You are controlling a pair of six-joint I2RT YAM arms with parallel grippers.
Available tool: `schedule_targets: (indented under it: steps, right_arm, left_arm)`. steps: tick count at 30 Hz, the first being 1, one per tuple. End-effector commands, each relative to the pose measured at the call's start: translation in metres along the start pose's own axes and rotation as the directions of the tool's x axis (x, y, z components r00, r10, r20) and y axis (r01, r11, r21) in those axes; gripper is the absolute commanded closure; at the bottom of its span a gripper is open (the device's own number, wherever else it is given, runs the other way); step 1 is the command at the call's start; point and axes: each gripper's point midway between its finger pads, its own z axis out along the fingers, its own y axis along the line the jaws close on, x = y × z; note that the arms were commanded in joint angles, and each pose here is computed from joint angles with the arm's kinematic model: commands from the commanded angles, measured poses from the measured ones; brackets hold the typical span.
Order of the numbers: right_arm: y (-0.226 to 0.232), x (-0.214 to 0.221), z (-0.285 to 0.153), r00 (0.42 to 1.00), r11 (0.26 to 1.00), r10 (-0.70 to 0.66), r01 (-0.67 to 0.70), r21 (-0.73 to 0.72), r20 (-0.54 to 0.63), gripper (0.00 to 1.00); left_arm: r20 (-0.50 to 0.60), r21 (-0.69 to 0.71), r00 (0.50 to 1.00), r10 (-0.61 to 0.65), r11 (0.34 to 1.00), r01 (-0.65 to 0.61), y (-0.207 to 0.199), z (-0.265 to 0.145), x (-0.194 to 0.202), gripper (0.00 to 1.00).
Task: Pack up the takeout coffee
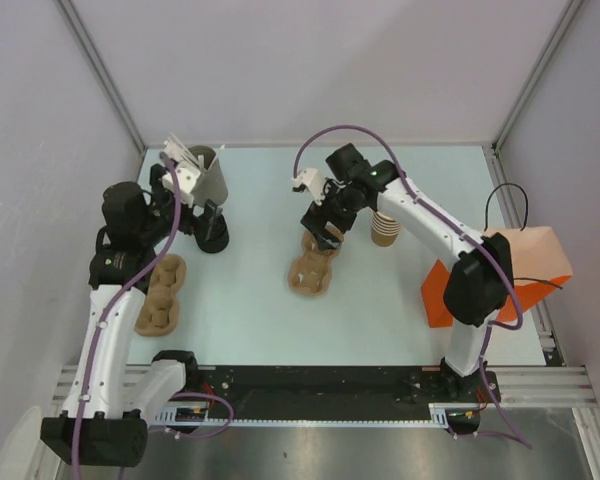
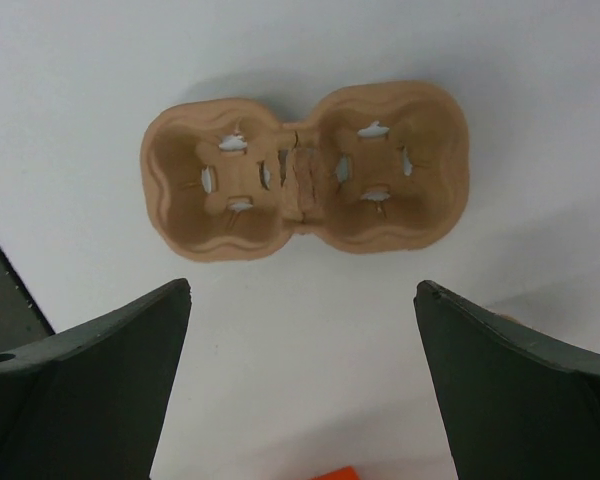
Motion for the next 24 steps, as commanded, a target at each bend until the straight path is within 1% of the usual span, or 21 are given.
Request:
schedule_targets:
  steps: [1,4,7,8,9,11,13,15,20,24]
  right_arm:
    - [0.002,0.001,0.036,1.000,1.000,-0.017,0.017,-0.001,-0.006,0.00]
    - [0.003,0.013,0.061,0.999,1.000,0.003,-0.003,-0.017,-0.034,0.00]
    - [0.007,0.024,0.079,0.997,1.000,-0.005,0.002,-0.031,-0.073,0.00]
    - [0.009,0.023,0.084,0.997,0.999,-0.022,0.020,-0.030,-0.070,0.00]
    - [0.007,0.031,0.090,0.995,1.000,-0.026,0.025,-0.015,-0.094,0.00]
    - [0.006,0.033,0.099,0.994,0.999,-0.039,0.040,0.004,-0.098,0.00]
    - [0.002,0.041,0.109,0.991,0.999,-0.035,0.039,0.027,-0.127,0.00]
    - [-0.005,0.041,0.114,0.991,0.997,-0.036,0.043,0.056,-0.129,0.00]
    - [-0.012,0.049,0.122,0.988,0.996,-0.058,0.068,0.059,-0.144,0.01]
    - [-0.012,0.054,0.130,0.987,0.997,-0.059,0.066,0.041,-0.147,0.05]
  left_arm:
    - [0.055,-0.085,0.992,-0.117,0.989,0.121,0.029,-0.016,-0.003,0.00]
    - [0.047,-0.109,0.989,-0.138,0.984,0.142,0.040,-0.023,0.002,0.01]
    - [0.040,-0.129,0.985,-0.167,0.977,0.171,0.044,-0.026,0.008,0.01]
    - [0.037,-0.120,0.984,-0.177,0.976,0.180,0.042,-0.026,0.011,0.01]
    - [0.040,-0.128,0.982,-0.183,0.974,0.186,0.043,-0.028,0.013,0.01]
    - [0.040,-0.122,0.980,-0.193,0.973,0.197,0.042,-0.029,0.017,0.01]
    - [0.039,-0.119,0.979,-0.199,0.972,0.202,0.042,-0.030,0.020,0.01]
    - [0.036,-0.122,0.978,-0.203,0.971,0.206,0.043,-0.031,0.022,0.01]
    - [0.043,-0.101,0.978,-0.205,0.973,0.208,0.039,-0.030,0.019,0.01]
    - [0.044,-0.085,0.977,-0.209,0.974,0.212,0.036,-0.029,0.021,0.00]
